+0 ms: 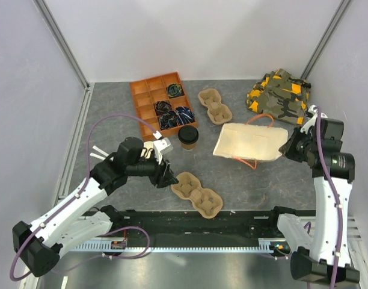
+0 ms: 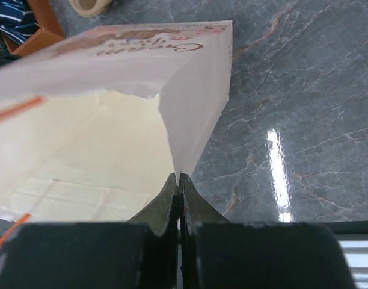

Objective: Pack the takeout coffee

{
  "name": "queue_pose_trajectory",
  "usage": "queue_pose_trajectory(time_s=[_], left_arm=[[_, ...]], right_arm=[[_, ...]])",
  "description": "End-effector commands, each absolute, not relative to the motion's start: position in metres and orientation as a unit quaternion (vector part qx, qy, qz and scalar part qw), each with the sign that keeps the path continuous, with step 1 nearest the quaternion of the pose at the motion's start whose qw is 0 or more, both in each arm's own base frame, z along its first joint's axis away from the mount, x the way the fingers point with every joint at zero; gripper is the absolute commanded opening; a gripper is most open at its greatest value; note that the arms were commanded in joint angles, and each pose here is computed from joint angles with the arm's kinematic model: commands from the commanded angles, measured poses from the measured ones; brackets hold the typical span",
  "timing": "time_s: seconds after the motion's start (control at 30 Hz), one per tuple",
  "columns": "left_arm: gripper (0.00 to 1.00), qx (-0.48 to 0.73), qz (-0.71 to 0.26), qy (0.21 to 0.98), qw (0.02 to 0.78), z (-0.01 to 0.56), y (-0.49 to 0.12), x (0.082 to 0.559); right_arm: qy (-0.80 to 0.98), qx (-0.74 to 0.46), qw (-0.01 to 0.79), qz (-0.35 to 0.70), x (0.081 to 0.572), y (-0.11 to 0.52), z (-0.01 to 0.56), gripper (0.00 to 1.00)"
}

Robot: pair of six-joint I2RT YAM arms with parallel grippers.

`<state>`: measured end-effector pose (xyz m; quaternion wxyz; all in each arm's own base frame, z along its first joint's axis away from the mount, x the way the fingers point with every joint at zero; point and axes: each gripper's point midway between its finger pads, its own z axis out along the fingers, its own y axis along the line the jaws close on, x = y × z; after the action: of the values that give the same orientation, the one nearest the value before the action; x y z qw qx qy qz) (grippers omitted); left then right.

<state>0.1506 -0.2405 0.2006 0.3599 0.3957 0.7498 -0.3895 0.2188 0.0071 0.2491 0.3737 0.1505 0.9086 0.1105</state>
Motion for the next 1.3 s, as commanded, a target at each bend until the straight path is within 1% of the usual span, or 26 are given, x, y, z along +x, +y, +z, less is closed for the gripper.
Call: queue_pose_trajectory(time_s=[0.0,0.07,0.13,0.23,0.37,0.53,0.77,0.93,1.03,1.27], left_arm=[[0.56,0.262,-0.383,0.836,0.291,0.167,-0.227,0.144],[0.56,0.249,-0.381,0.845,0.28,0.157,-0.225,0.145],[0.56,0.224,-0.349,0.87,0.268,0.135,-0.217,0.157],[0.54,0.19,-0.325,0.89,0.257,0.118,-0.209,0.17],[0.54,0.168,-0.341,0.895,0.235,0.11,-0.216,0.169],[0.53,0.159,-0.347,0.894,0.236,0.103,-0.225,0.18],[0.53,0.117,-0.337,0.907,0.225,0.088,-0.226,0.188],[0.54,0.098,-0.321,0.913,0.231,0.081,-0.223,0.195],[0.54,0.097,-0.319,0.915,0.228,0.076,-0.223,0.196],[0.54,0.096,-0.319,0.92,0.208,0.064,-0.226,0.194]], right_arm=[[0.899,0.128,0.403,0.113,0.208,0.011,0.259,0.0],[0.896,0.108,0.415,0.113,0.203,0.013,0.261,0.0],[0.895,0.095,0.424,0.104,0.198,0.012,0.256,0.0],[0.888,0.097,0.437,0.103,0.195,0.012,0.257,0.0],[0.894,0.108,0.425,0.093,0.189,0.009,0.255,0.0],[0.894,0.125,0.421,0.089,0.181,0.008,0.254,0.0],[0.901,0.131,0.405,0.085,0.165,0.009,0.254,0.0],[0.905,0.151,0.385,0.096,0.161,0.013,0.248,0.0],[0.91,0.153,0.37,0.106,0.158,0.017,0.245,0.0],[0.912,0.148,0.368,0.109,0.158,0.018,0.246,0.0]])
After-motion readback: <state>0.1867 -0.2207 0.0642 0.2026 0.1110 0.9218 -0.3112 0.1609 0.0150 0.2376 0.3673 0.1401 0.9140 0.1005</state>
